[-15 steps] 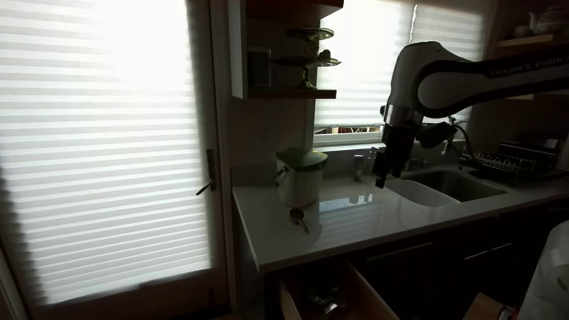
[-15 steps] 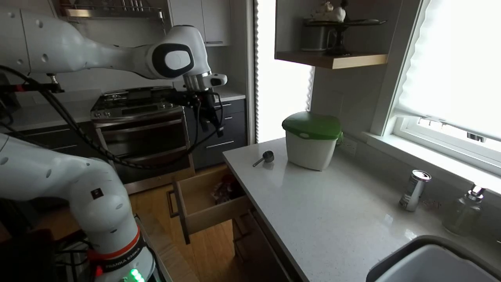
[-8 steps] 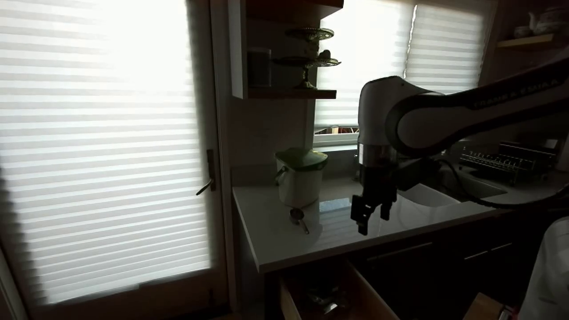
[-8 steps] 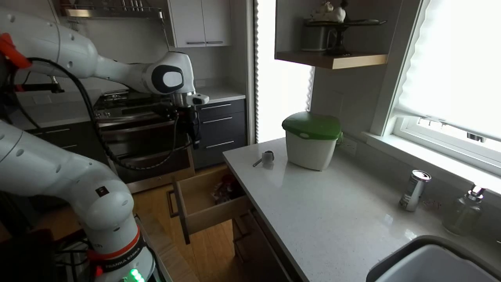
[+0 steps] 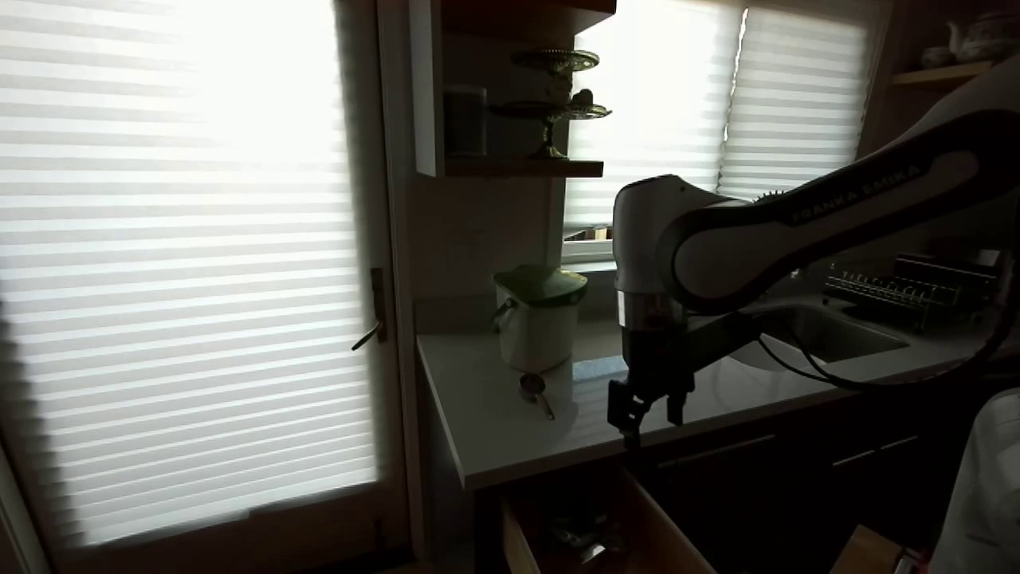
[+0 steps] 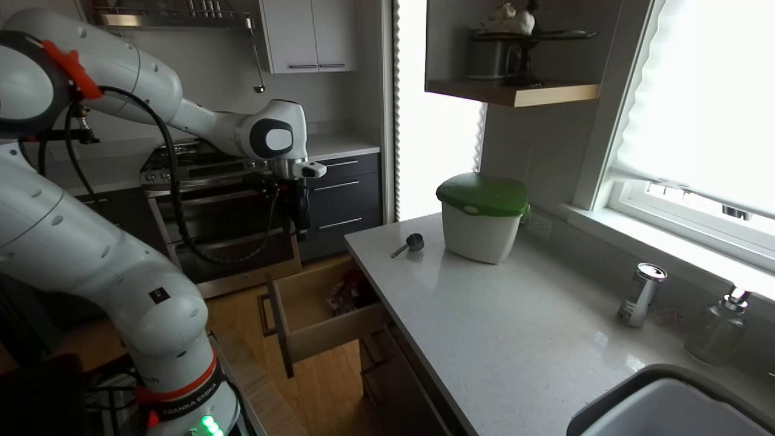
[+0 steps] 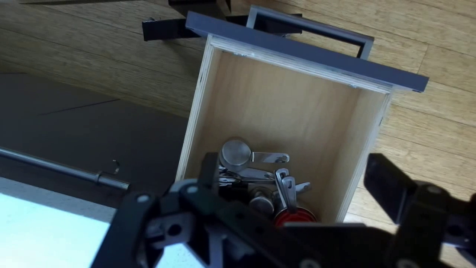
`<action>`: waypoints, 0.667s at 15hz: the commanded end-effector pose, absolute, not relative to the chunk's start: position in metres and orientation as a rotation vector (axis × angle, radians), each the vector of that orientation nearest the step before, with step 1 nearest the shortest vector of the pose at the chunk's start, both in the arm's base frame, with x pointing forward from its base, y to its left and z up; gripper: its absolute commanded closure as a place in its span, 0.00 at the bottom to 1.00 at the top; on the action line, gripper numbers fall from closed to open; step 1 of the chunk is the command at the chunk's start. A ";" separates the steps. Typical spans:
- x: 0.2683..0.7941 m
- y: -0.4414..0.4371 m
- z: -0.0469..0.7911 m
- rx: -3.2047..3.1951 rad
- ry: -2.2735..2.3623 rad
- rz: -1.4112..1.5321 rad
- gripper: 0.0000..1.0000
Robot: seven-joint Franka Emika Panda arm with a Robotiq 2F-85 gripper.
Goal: Pick up the pink and silver measuring spoon from the open drawer and put it on the kitchen counter
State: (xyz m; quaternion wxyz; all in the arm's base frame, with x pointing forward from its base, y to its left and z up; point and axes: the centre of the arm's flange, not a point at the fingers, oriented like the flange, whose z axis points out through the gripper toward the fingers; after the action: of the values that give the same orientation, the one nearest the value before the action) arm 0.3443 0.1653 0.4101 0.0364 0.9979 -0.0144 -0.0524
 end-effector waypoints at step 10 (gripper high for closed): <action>0.338 0.189 0.406 3.069 -0.115 -0.185 0.00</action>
State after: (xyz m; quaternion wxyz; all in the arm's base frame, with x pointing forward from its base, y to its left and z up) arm 0.3433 0.1700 0.4110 0.0368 0.9979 -0.0174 -0.0511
